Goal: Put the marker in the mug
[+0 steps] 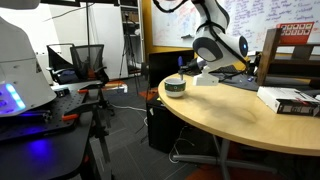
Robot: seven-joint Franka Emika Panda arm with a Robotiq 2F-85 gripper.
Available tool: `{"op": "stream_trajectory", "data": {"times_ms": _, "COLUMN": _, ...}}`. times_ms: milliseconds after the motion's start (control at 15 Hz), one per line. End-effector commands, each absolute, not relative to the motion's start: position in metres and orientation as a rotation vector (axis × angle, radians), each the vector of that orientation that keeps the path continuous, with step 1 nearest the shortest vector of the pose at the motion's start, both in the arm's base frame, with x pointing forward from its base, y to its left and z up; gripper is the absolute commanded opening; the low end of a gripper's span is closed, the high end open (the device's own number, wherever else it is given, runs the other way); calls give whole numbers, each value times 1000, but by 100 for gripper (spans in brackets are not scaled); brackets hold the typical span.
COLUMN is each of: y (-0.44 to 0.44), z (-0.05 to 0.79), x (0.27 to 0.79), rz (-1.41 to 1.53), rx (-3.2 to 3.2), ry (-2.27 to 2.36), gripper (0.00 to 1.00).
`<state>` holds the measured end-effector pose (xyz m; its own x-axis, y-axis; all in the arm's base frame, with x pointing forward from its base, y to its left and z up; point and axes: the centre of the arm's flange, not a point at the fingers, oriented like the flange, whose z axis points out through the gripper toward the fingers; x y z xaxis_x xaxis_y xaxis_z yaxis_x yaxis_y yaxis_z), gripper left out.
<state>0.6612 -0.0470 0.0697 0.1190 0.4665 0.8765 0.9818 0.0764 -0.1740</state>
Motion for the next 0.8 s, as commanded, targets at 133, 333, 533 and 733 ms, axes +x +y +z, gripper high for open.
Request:
{"op": "stream_trajectory", "data": {"times_ms": 133, "y": -37, "z": 66, "x": 648, "rz": -720, "rx": -1481, "ry": -1561, "gripper": 5}}
{"op": "stream_trajectory", "data": {"times_ms": 333, "y": -41, "z": 67, "x": 638, "rz": -726, "rx": -1496, "ry": -1610, "gripper": 5}}
{"op": "stream_trajectory", "data": {"times_ms": 533, "y": -52, "z": 77, "x": 627, "rz": -749, "rx": -1476, "ry": -1645, "gripper": 44}}
{"op": "stream_trajectory", "data": {"times_ms": 733, "y": -50, "z": 95, "x": 615, "rz": -754, "rx": -1428, "ry": -1678, "gripper": 66}}
